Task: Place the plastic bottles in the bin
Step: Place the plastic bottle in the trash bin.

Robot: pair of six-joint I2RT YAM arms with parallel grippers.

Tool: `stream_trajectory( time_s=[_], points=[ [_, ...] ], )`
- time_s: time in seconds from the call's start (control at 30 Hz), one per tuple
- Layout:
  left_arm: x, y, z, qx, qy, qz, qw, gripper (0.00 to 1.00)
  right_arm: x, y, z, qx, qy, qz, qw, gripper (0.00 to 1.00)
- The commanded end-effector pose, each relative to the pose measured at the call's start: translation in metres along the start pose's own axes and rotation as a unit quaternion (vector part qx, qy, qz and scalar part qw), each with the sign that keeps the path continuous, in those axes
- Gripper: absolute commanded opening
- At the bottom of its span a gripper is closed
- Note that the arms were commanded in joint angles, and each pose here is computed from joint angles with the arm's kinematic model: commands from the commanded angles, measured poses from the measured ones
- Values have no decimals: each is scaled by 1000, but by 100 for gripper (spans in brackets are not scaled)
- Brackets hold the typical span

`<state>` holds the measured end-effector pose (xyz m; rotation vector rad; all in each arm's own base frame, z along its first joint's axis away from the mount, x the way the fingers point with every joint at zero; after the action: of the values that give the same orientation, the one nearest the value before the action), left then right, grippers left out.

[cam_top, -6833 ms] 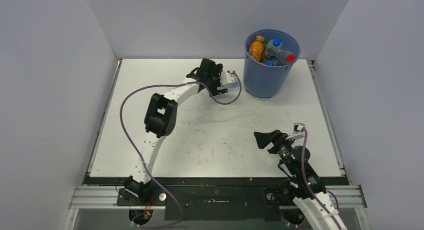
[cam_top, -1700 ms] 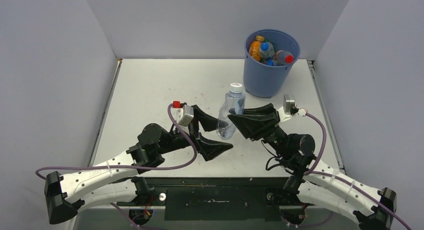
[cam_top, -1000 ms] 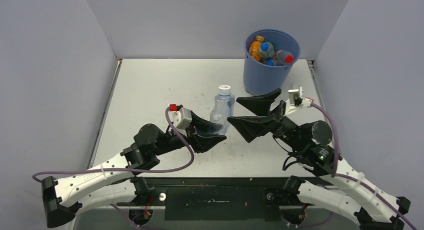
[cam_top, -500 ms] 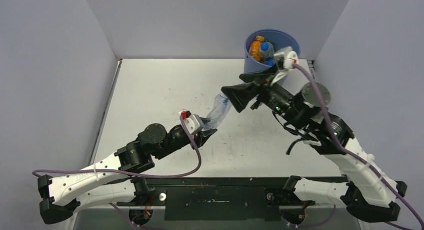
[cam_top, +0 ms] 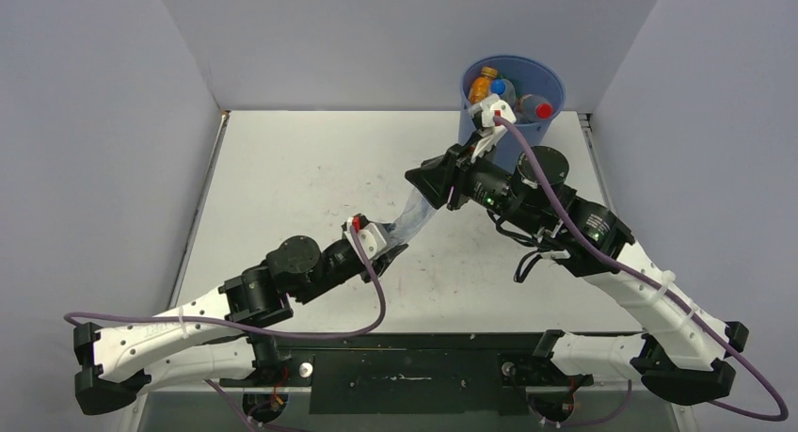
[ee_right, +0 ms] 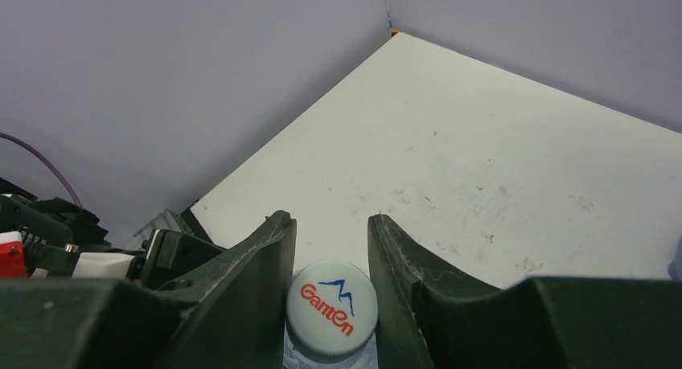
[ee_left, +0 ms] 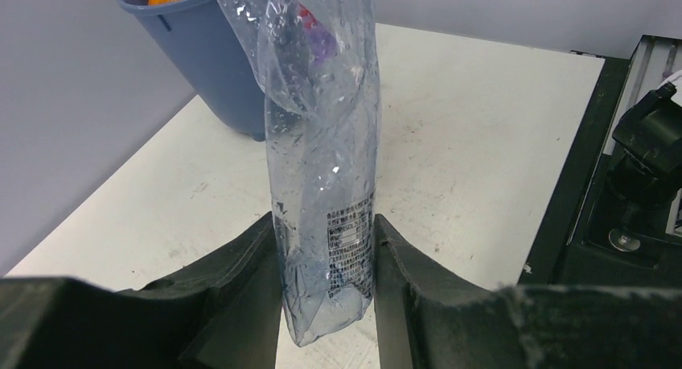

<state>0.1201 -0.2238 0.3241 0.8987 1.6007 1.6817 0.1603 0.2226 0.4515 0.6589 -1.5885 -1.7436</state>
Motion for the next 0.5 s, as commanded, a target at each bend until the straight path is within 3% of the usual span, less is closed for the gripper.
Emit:
stream_trajectory(
  time_s=[0.0, 0.07, 0.13, 0.3, 0.47],
  points=[
    [4, 30, -1, 19, -1, -65, 998, 12, 10, 7, -4, 18, -14, -14, 1000, 5],
    [5, 30, -1, 28, -4, -76, 997, 47, 12, 12, -9, 24, -36, -23, 999, 5],
    [8, 30, 0, 35, 1, -86, 996, 100, 16, 22, -17, 28, -81, -47, 995, 5],
    [20, 27, 12, 43, 52, -111, 992, 96, 50, 57, -57, 44, -278, -168, 945, 5],
    [32, 13, 24, 45, 99, -121, 987, 96, 79, 92, -75, 55, -384, -270, 881, 5]
  ],
)
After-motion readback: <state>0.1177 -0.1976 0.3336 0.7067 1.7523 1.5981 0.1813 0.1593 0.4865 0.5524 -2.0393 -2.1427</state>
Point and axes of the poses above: each gripper's point midway between its finger pads, its own x axis back along the fingers, its own z axis along the line the jaws close on, y = z × x, the point moved 8 cm from there along x, back along the fingers, and after that the axes turned 9 degrees about x, right-handed, at the moved point
